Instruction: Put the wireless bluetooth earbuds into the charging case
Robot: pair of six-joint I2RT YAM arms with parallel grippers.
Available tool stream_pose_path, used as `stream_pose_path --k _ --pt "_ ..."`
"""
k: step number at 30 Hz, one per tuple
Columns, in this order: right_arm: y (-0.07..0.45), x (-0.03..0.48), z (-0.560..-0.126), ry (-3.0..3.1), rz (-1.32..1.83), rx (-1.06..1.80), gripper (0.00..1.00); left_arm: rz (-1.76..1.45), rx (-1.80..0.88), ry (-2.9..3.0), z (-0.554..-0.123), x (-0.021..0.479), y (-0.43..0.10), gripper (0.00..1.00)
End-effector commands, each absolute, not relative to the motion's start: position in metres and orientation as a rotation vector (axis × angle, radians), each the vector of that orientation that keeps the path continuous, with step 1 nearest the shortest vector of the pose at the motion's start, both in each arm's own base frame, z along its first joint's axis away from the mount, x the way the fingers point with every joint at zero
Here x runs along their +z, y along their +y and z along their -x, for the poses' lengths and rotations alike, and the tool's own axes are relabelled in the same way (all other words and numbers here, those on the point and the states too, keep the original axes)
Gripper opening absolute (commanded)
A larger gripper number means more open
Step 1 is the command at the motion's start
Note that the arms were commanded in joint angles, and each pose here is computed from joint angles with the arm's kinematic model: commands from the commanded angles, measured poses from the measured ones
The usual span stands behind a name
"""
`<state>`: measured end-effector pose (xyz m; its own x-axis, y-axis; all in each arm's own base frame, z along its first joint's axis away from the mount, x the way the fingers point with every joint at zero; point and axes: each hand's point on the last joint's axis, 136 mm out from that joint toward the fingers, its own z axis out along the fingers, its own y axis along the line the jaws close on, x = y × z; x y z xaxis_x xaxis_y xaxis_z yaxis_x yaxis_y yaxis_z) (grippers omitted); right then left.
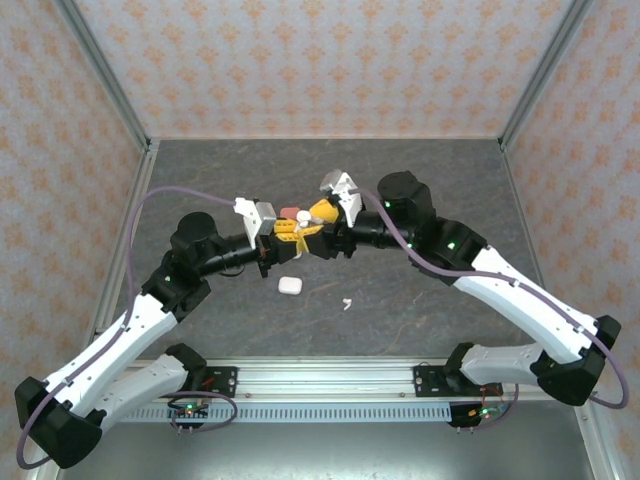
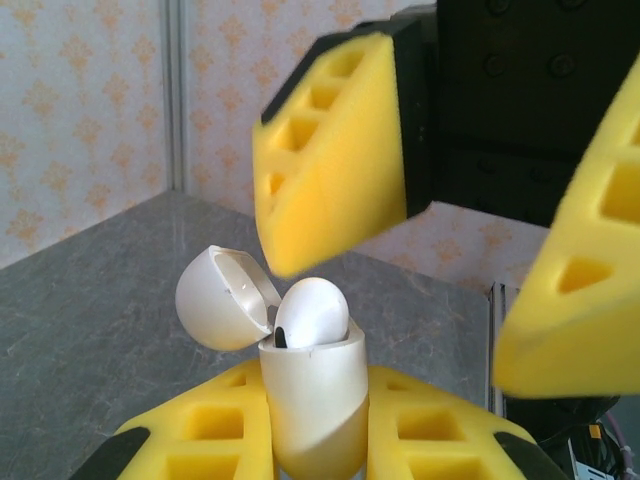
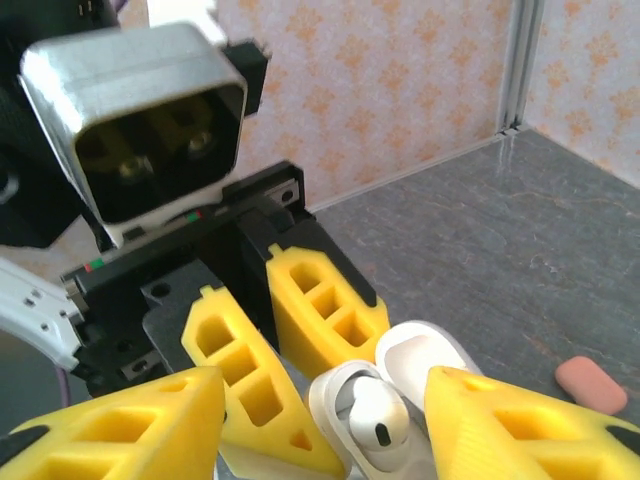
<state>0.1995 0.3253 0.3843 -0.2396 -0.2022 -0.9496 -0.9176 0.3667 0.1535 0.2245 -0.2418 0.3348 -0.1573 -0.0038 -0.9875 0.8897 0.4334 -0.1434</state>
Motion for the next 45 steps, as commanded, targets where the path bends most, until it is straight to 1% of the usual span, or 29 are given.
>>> stream_pose_path --k 1,3,5,13,21,25,32,38,45 --pt "0.302 0.424 -0.199 1.623 0.888 0.937 0.64 -0.786 -0.946 1.450 -0.225 0.351 -0.238 0.03" --pt "0.292 0.424 -0.201 1.638 0.840 0.924 0.68 -0.778 -0.943 1.445 -0.226 0.350 -0.237 0.03" --pt "0.281 0.417 -0.205 1.683 0.794 0.882 0.69 -0.767 -0.936 1.432 -0.226 0.351 -0.235 0.03" --pt "0.252 0.348 -0.220 1.943 0.632 0.799 0.68 -0.683 -0.873 1.365 -0.228 0.361 -0.222 0.00" --pt "0.239 0.237 -0.222 2.299 0.433 0.735 0.63 -0.625 -0.827 1.314 -0.226 0.375 -0.210 0.00" --pt "0.240 0.181 -0.219 2.487 0.342 0.710 0.57 -0.631 -0.823 1.307 -0.225 0.379 -0.209 0.00" --pt "0.244 0.095 -0.209 2.791 0.299 0.567 0.53 -0.637 -0.821 1.318 -0.225 0.378 -0.210 0.00" --pt "0.247 0.056 -0.206 2.917 0.249 0.473 0.51 -0.637 -0.820 1.330 -0.225 0.376 -0.210 0.00" --pt "0.250 0.031 -0.197 3.012 0.240 0.387 0.48 -0.641 -0.815 1.342 -0.227 0.374 -0.210 0.00"
